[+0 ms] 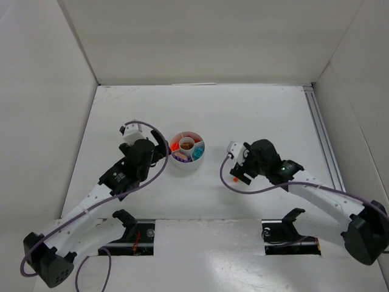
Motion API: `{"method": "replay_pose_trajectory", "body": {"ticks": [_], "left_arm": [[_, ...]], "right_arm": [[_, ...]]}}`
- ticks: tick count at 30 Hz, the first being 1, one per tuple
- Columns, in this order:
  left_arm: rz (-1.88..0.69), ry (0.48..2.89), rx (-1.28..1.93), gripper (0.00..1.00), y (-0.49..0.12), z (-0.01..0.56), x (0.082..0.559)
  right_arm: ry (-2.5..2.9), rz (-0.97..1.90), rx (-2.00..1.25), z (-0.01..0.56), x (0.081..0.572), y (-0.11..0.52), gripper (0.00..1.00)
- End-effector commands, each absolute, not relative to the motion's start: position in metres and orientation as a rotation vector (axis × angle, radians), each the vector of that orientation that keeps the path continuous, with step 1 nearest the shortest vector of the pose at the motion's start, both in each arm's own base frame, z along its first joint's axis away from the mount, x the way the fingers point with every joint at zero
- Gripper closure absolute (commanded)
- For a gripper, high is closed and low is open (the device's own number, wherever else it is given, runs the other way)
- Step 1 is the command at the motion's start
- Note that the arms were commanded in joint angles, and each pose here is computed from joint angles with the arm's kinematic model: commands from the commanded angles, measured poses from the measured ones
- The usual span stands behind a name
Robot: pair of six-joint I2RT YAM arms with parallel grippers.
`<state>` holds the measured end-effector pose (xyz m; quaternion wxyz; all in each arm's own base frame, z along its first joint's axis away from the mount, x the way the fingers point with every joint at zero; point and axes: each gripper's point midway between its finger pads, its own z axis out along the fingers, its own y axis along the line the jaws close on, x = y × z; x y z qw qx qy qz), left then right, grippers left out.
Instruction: Sort the legos into containers by color
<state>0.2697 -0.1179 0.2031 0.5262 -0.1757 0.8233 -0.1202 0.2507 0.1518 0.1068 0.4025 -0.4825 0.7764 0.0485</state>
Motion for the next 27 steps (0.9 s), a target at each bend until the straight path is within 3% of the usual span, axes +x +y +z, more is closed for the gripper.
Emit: {"method": "replay_pose_trajectory", "body": {"ticks": [1,8,27], "left_arm": [[-0.361,1.987,-0.486,0.0,-0.113,0.189,0.249],[-0.424,1.979,-0.486,0.0,-0.114,0.186,0.239],[-0.394,1.999,-0.495,0.0,-0.114,0.181,0.241]], "right_arm": [[1.889,0.161,-1.295,0.104,0.247,0.185,0.15],[1.986,0.193,-1.326,0.068,0.244,0.204,0.25],[2.155,0.123,-1.24,0.03,0.231,0.184,0.39]]}}
